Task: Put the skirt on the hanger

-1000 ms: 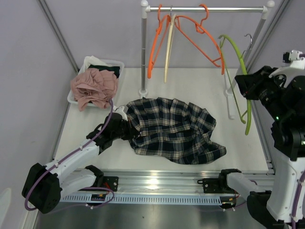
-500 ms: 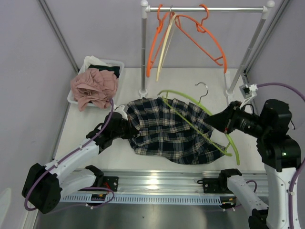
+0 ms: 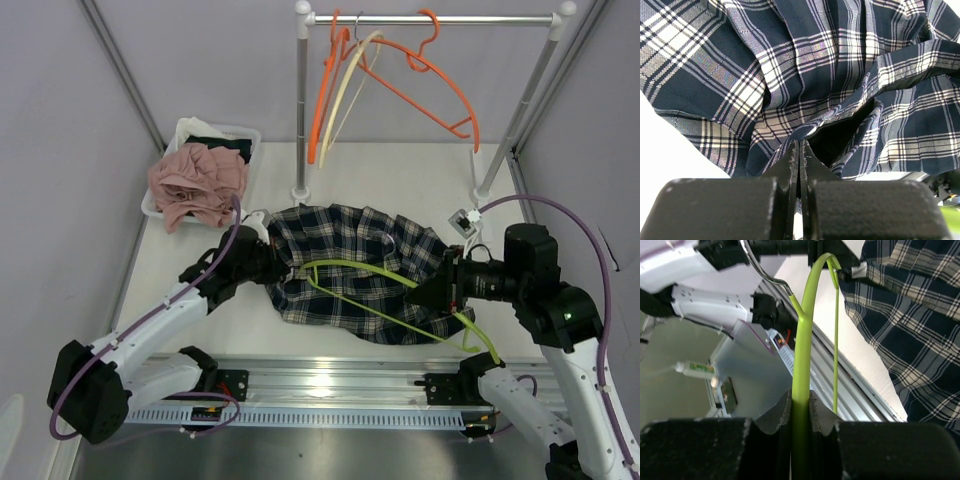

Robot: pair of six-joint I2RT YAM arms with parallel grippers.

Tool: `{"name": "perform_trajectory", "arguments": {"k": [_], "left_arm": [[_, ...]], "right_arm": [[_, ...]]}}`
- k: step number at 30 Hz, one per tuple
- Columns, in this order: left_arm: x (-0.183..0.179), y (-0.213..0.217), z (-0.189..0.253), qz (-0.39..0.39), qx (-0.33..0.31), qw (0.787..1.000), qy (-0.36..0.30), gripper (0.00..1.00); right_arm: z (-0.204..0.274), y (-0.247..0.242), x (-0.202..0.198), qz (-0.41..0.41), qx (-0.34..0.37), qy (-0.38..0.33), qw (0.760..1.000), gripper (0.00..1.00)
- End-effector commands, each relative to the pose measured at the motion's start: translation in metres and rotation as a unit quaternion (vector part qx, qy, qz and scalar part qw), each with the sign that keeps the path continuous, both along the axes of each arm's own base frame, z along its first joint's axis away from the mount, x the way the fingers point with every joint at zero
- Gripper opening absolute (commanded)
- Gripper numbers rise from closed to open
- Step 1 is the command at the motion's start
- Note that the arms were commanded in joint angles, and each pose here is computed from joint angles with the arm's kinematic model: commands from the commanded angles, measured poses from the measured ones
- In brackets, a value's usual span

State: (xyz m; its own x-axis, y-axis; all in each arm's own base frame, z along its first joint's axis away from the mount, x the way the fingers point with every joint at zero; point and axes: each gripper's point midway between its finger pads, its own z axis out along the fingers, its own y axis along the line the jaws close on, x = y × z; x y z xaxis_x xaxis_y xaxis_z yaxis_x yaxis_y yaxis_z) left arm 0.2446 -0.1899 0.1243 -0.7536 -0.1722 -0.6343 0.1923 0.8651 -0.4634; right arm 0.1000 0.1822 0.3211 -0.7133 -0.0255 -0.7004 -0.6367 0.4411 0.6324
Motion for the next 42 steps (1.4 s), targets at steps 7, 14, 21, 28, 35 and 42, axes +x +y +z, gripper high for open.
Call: {"name": "perform_trajectory", "arguments": {"k": [7,14,21,28,35,42], "left_arm": [[0.008,-0.009,0.032,-0.02,0.027,0.999,-0.04,0.0],[0.001,-0.015,0.031,-0.03,0.052,0.997,-0.042,0.0],[0.0,-0.021,0.034,-0.038,0.068,0.996,-0.05,0.0],[0.01,-0.016,0.055,-0.026,0.088,0.993,-0.076,0.0],[0.019,-0.011,0.09,-0.038,0.115,0.986,-0.116,0.0],[0.01,-0.033,0.11,-0.123,0.093,0.978,-0.138,0.0]], "right_arm": [[-0.013,0.013,0.03,-0.003,-0.055,-0.062,0.997,0.0],[-0.004,0.02,0.046,0.01,-0.075,-0.091,0.993,0.0],[0.001,0.027,0.043,0.051,-0.074,-0.103,0.991,0.0],[0.0,0.04,0.029,0.107,-0.065,-0.103,0.987,0.0],[-0.005,0.055,0.015,0.148,-0.074,-0.116,0.979,0.0],[0.001,0.056,0.052,0.078,-0.117,-0.143,0.98,0.0]]}}
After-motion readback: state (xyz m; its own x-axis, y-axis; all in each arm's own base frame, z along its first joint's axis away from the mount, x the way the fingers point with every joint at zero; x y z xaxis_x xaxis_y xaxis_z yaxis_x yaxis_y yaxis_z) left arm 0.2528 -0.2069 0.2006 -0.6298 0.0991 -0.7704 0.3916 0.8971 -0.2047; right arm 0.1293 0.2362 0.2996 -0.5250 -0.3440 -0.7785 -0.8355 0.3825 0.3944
